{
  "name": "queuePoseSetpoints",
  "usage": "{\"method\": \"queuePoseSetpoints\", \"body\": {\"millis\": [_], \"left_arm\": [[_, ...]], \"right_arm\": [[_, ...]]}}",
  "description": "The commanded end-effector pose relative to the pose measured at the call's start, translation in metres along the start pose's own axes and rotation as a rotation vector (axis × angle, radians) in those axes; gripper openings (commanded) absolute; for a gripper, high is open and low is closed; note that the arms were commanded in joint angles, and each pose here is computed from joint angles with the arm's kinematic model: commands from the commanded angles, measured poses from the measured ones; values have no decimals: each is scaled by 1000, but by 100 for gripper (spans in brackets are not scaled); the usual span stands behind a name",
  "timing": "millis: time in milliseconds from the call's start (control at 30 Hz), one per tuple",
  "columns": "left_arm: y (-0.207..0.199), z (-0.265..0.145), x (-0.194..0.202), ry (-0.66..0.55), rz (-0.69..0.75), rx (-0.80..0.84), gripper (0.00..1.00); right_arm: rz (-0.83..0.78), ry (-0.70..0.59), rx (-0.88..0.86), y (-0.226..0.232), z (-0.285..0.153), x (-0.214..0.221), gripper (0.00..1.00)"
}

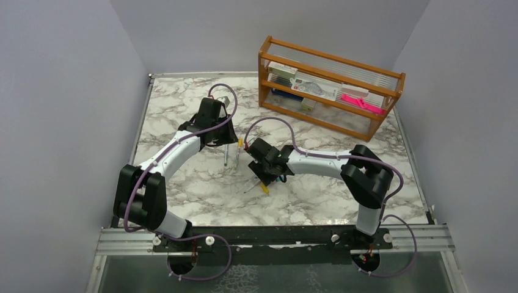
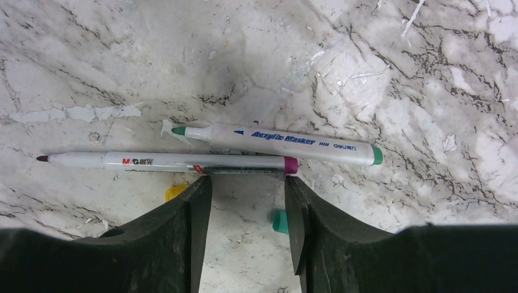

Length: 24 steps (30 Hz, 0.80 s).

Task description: Insert the pens into the pen caps

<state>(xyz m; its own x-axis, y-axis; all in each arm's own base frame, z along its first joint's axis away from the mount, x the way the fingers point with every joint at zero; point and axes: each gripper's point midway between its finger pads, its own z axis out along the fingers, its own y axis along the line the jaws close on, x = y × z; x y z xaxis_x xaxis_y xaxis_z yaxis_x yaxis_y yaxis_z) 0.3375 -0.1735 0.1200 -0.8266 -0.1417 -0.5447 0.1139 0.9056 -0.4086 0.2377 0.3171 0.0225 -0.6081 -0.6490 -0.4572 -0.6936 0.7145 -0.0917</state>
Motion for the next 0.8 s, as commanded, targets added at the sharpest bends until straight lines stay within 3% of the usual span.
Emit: {"method": "queuePoseSetpoints", "body": {"millis": [0,433,767], "left_arm": [[-6,-5,-3,-18,5,31,22],[-2,-5,0,-24,22,22,22],[3,-9,-1,-37,24,9,22]], "right_arm": [[-12,-8,-10,8,-7,-6,47],[-156,-105,-69,27,-13,-23,68],[-274,-109,-66,26,-2,-19,70]]}}
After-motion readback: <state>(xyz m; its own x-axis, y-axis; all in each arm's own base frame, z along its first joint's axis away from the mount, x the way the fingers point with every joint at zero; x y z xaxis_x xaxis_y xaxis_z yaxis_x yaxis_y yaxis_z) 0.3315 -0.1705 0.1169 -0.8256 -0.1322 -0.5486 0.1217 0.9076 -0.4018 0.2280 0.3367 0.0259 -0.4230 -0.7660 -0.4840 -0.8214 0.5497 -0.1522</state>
